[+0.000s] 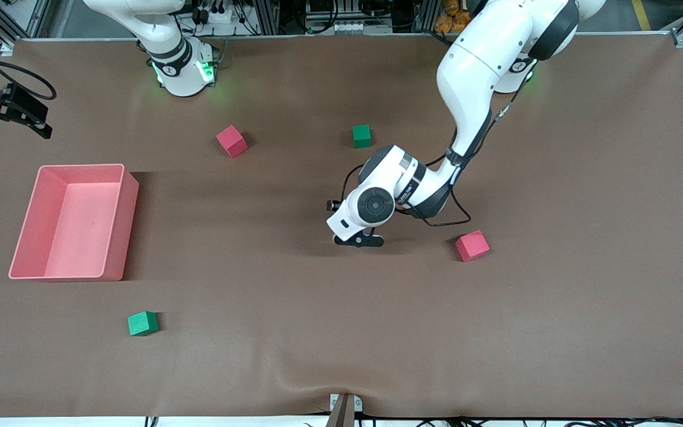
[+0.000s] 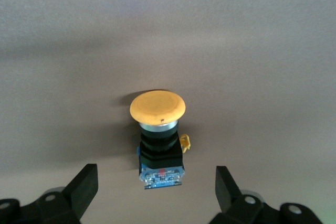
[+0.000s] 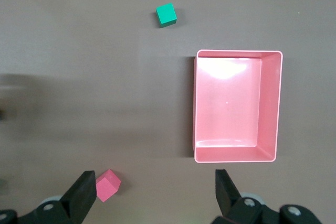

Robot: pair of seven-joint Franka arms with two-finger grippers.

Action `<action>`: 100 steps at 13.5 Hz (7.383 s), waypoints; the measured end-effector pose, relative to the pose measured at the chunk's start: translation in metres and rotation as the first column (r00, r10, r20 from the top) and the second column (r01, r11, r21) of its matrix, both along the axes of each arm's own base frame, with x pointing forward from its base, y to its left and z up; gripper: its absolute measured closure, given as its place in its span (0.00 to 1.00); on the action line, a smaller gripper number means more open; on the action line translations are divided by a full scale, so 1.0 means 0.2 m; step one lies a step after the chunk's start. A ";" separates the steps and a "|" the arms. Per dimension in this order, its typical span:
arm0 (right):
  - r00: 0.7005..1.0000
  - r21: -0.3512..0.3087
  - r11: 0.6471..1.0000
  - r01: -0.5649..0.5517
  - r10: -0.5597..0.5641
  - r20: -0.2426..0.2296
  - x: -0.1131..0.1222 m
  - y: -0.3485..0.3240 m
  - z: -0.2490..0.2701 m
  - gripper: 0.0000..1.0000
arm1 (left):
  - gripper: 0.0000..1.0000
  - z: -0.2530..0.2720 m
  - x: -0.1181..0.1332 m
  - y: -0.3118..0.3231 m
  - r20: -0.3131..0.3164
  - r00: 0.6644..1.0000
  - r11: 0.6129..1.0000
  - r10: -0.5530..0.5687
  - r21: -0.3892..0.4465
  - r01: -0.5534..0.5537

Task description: Place and upright button with both arms

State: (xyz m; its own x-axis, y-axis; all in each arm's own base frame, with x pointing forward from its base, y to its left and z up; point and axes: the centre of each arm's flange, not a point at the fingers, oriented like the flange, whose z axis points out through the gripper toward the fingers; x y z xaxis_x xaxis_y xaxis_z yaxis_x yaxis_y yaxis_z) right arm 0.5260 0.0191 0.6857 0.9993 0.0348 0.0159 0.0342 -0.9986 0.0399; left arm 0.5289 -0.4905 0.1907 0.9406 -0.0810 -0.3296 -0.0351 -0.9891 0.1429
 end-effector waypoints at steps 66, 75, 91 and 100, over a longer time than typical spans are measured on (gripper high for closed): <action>0.997 0.000 0.998 -0.055 0.055 -0.045 0.04 0.00 -0.07 0.00 | 0.59 -0.29 -0.37 -0.45 0.961 0.265 0.997 -0.072 0.070 0.014; 0.997 0.001 0.998 -0.056 0.056 -0.046 0.03 0.00 -0.07 0.00 | 0.59 -0.39 -0.40 -0.43 0.964 0.254 0.997 -0.074 0.075 0.006; 0.997 0.001 0.998 -0.056 0.056 -0.047 0.03 0.00 -0.07 0.00 | 0.00 -0.16 -0.78 -0.75 0.825 0.512 0.968 0.238 -0.157 -0.196; 0.997 0.001 0.998 -0.056 0.056 -0.047 0.03 0.00 -0.07 0.00 | 0.00 0.55 -0.86 -0.81 0.635 0.712 0.911 0.300 0.032 -0.412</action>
